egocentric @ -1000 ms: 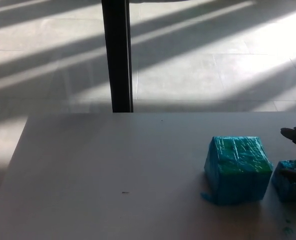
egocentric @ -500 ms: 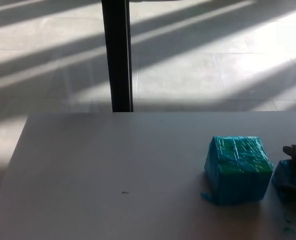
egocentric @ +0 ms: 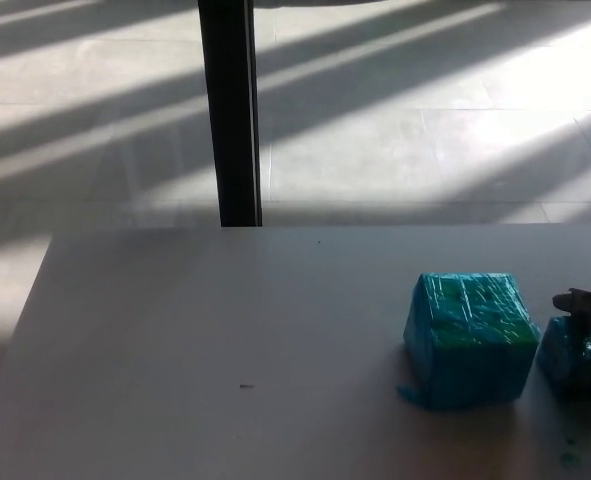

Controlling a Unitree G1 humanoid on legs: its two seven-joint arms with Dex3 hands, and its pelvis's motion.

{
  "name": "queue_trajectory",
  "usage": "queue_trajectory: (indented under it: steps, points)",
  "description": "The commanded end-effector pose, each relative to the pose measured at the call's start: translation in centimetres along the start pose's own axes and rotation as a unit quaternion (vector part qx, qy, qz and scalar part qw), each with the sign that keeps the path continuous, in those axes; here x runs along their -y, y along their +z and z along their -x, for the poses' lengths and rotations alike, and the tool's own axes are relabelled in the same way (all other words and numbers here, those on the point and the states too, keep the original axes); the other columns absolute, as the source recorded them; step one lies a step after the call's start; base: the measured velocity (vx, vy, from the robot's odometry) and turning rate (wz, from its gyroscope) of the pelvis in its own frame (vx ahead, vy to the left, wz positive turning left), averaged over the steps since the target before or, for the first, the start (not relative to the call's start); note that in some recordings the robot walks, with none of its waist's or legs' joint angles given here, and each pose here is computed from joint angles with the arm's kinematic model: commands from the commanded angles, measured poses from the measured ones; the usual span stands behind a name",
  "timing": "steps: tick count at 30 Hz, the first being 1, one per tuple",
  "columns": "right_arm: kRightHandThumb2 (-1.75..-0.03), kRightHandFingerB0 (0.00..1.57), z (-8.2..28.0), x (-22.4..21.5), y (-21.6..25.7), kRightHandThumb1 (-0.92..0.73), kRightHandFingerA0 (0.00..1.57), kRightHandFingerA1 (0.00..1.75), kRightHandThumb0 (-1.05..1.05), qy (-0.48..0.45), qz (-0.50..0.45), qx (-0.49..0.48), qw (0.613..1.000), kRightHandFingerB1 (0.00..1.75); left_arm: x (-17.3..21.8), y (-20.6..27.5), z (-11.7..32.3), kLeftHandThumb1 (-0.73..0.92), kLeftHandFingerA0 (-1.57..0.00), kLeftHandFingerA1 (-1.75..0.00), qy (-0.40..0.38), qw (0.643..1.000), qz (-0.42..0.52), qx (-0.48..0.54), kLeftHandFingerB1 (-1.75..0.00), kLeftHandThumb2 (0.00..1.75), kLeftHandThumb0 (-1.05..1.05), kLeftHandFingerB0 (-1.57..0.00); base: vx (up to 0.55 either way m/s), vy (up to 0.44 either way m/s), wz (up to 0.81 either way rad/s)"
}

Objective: The robot uses its right hand to pick up the small cube kept on the middle on the desk and place it on the bigger cube kept next to it

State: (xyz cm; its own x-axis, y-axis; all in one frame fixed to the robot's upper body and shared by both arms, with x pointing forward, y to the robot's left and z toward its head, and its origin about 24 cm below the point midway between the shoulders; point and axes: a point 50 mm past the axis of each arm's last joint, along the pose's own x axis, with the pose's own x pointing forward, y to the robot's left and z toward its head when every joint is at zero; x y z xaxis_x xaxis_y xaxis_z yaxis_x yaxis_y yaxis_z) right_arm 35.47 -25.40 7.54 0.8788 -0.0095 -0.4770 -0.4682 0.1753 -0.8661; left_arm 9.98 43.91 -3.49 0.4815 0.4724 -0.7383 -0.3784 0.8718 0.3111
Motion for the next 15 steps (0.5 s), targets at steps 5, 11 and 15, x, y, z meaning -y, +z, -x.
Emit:
queue_trajectory:
  steps: [5,11,15]
  points:
    - [-0.67,0.38,0.3,-3.3,-0.6,-0.80,0.63,1.40,-0.28,0.066,0.253,0.008,0.965,0.34,-0.8,0.6,0.2,0.79,-0.46,-0.53,0.007,1.000,-0.006,0.005,-0.41,0.64,-0.80,-0.38,0.00,0.000,0.00]
    - [-0.62,0.79,0.5,-3.6,-1.4,-0.70,0.73,1.62,-0.29,0.057,0.292,0.001,0.955,0.52,-0.8,0.6,0.2,0.61,-0.45,-0.62,0.011,1.000,-0.003,0.002,-0.53,1.01,-0.80,-0.36,0.00,0.000,0.00]
    - [-0.67,0.72,0.7,-3.5,-1.8,-0.79,0.79,1.64,-0.34,0.023,0.287,0.020,0.957,0.67,-0.8,0.7,0.2,0.78,-0.43,-0.55,0.010,1.000,-0.007,0.006,-0.41,0.64,-0.82,-0.42,0.00,0.000,0.00]
